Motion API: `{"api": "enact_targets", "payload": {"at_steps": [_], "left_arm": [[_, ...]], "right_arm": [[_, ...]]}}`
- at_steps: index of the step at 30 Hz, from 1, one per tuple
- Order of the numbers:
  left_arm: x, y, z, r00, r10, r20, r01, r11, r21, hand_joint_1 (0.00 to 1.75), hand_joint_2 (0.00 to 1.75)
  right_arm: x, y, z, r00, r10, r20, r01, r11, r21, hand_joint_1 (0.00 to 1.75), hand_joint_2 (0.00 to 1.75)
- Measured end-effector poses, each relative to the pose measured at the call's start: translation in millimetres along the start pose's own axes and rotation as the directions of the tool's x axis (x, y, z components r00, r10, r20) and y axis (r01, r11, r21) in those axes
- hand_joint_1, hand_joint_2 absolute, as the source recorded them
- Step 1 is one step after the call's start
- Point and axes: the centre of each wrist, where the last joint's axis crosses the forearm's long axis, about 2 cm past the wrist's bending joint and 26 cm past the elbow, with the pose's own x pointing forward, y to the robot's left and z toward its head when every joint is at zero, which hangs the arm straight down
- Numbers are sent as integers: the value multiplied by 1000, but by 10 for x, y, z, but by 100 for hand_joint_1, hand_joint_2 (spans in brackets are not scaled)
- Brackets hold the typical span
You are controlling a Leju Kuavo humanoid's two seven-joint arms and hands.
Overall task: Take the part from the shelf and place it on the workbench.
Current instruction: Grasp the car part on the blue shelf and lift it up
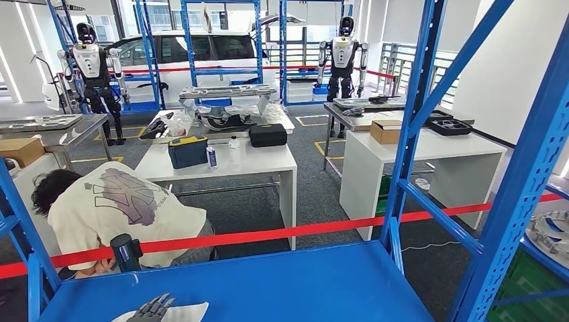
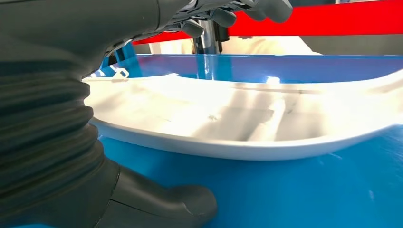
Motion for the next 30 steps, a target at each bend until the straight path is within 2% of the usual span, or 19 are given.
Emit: {"api": "enact_targets", "payload": {"at_steps": [20, 21, 24, 25, 30], "left_arm": [[-147, -1, 72, 989, -67, -128, 73, 996, 46, 2, 175], [-150, -2, 74, 988, -76, -136, 83, 995, 49, 17, 175], [-157, -10, 81, 983, -95, -155, 105, 993, 53, 146, 175], [-160, -15, 84, 982, -100, -160, 109, 993, 52, 175, 175], [-169, -41, 96, 980, -109, -167, 117, 992, 41, 175, 175]], "right_arm": [[6, -2, 0, 1000, 12, -4, -12, 1000, 0, 0, 0], [6, -2, 0, 1000, 13, -5, -13, 1000, 0, 0, 0], [7, -2, 0, 1000, 17, -6, -17, 1000, 0, 0, 0], [7, -2, 0, 1000, 18, -6, -18, 1000, 1, 0, 0], [9, -2, -1, 1000, 19, -6, -19, 1000, 0, 0, 0]]}}
